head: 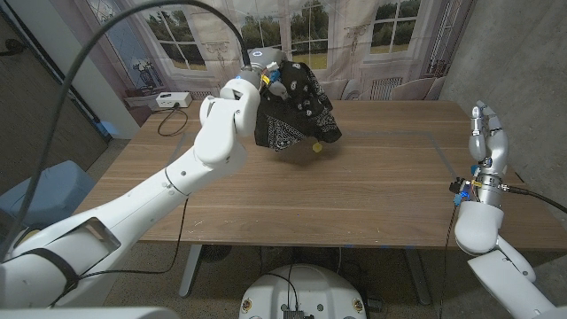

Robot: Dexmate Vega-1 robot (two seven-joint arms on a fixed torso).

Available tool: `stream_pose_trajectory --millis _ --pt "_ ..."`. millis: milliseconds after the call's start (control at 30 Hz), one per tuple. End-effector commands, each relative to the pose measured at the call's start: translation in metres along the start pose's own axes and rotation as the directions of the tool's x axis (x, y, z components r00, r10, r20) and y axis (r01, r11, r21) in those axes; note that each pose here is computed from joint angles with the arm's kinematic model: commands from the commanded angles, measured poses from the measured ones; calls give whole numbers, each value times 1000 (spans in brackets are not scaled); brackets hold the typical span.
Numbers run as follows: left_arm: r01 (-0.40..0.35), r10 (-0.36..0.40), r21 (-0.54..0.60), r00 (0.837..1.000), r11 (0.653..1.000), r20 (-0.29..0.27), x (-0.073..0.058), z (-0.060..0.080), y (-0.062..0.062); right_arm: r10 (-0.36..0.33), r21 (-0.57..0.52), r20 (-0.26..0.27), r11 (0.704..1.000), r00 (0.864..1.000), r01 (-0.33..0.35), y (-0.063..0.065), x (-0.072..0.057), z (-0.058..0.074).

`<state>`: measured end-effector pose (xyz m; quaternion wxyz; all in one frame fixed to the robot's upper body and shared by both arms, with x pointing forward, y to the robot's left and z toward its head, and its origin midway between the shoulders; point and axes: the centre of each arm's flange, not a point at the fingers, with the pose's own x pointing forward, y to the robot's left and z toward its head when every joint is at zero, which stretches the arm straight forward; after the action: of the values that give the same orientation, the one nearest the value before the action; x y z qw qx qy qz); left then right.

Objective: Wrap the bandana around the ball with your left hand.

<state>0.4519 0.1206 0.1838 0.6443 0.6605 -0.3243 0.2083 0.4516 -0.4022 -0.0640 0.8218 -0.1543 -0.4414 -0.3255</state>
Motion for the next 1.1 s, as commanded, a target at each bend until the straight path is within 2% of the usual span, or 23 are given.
stream_pose_trajectory --millis 33,100,200,267,300,333,367,500,600,667,700,733,767,800,833,900,933,967,1000,1033,1067,1100 --pt "-44 47 -191 999 981 8 -2 -22 43 -5 12 2 1000 1000 5 -2 -2 -2" --pt "17 3 -348 998 937 56 1 -32 41 -6 17 0 1000 1000 6 -2 -2 -2" --pt "110 -24 -576 988 810 154 7 -49 36 -2 19 1 1000 1000 2 -3 -2 -2" --pt "160 -10 -688 976 708 217 10 -57 34 0 19 2 1000 1000 0 -2 -1 -2" --pt "188 7 -743 968 643 251 11 -61 32 2 22 1 1000 1000 -2 -2 -1 -2" --pt "235 27 -798 954 556 300 13 -65 29 3 24 1 1000 1000 -3 -2 0 -2" --pt "265 51 -830 942 490 331 14 -66 26 2 25 1 1000 1000 -2 -2 0 -2" --pt "378 75 -841 896 387 438 19 -60 18 7 31 -5 999 1000 -7 0 1 -3" --pt "470 83 -818 849 332 521 21 -48 13 11 32 -4 999 1000 -11 1 2 -3" --pt "531 98 -798 812 285 575 23 -40 10 9 27 -3 1000 1000 -9 2 3 -3" --pt "545 104 -793 803 271 587 24 -37 9 10 28 -2 1000 1000 -10 2 3 -3" --pt "559 103 -784 793 270 601 24 -34 8 14 31 -1 999 1000 -14 2 3 -3" --pt "556 98 -782 794 281 599 24 -33 9 14 30 -1 999 1000 -14 3 4 -3" --pt "530 83 -785 810 321 581 23 -32 11 14 29 -1 999 1000 -14 3 4 -3" --pt "482 60 -780 835 400 547 21 -32 16 16 32 0 999 1000 -16 3 4 -3" --pt "326 29 -725 903 607 429 12 -29 29 16 33 0 999 1000 -16 3 5 -3" --pt "195 46 -648 941 736 335 5 -25 38 14 30 0 999 1000 -14 3 5 -3" --pt "42 94 -516 968 855 234 -5 -17 47 16 32 0 999 1000 -16 3 5 -3" --pt "-124 180 -336 974 934 139 -15 -6 53 15 34 1 999 1000 -15 3 5 -3" --pt "-275 285 -150 957 950 56 -24 6 55 11 30 1 999 1000 -11 3 5 -3" --pt "-354 356 -61 934 933 32 -29 16 53 13 32 3 999 1000 -13 3 5 -2" --pt "-281 294 -154 954 947 65 -26 11 54 13 29 4 999 1000 -13 3 5 -2"
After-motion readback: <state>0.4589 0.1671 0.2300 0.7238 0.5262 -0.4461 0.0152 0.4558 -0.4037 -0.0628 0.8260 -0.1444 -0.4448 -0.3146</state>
